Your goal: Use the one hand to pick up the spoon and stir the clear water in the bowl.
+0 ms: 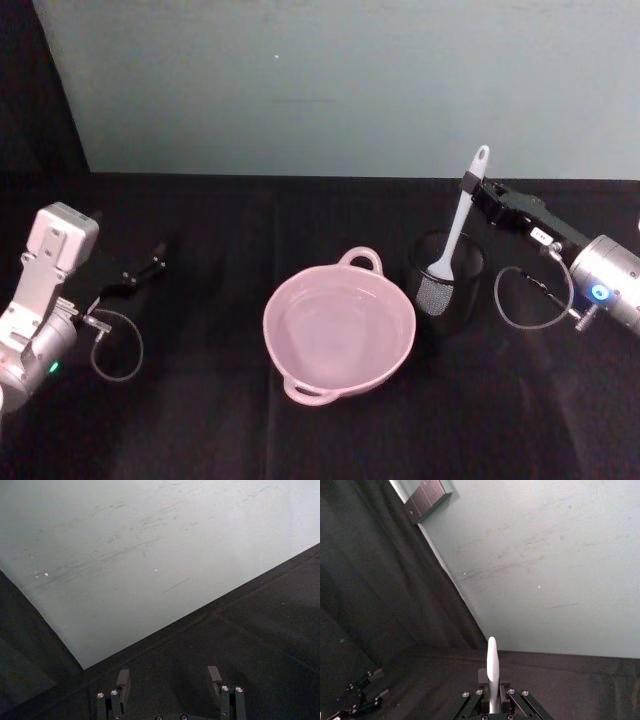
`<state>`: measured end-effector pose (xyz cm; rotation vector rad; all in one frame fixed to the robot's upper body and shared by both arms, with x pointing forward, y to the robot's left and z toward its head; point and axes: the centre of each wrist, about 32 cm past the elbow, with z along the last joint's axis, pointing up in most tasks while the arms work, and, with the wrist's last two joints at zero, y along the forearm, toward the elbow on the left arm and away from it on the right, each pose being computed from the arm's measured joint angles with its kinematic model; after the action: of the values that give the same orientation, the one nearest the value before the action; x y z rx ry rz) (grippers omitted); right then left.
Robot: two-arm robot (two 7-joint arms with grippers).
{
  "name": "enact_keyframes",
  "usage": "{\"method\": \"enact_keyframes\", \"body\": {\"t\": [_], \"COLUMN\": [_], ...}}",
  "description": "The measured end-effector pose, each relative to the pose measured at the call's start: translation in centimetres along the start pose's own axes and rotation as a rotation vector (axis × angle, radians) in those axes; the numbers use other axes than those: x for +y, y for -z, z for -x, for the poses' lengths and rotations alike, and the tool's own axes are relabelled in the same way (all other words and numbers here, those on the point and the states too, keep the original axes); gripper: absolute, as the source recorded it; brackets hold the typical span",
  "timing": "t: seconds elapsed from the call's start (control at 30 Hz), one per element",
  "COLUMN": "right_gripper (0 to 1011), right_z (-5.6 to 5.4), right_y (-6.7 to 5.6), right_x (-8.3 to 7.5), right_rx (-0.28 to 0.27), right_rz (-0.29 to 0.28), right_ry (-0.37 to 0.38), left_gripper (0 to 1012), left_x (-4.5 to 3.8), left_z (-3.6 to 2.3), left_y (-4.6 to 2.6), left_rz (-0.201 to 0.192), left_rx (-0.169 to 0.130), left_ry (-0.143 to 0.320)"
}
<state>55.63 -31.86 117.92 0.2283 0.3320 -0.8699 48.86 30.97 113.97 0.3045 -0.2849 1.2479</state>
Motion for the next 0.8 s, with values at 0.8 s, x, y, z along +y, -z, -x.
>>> {"method": "enact_keyframes", "body": {"t": [0.8], "right_gripper": [134], "right_z": [-1.0], "right_y": [1.6], "right_x": [-0.3], "right_rx": [0.088], "right_rz": [0.0], "right_ry": [0.003], "left_gripper": [1005], "left_x": [0.0], "left_z": [0.0], "left_y": [0.0], "left_rz": [0.0], "left_rx": [0.0], "left_ry": [0.0]}}
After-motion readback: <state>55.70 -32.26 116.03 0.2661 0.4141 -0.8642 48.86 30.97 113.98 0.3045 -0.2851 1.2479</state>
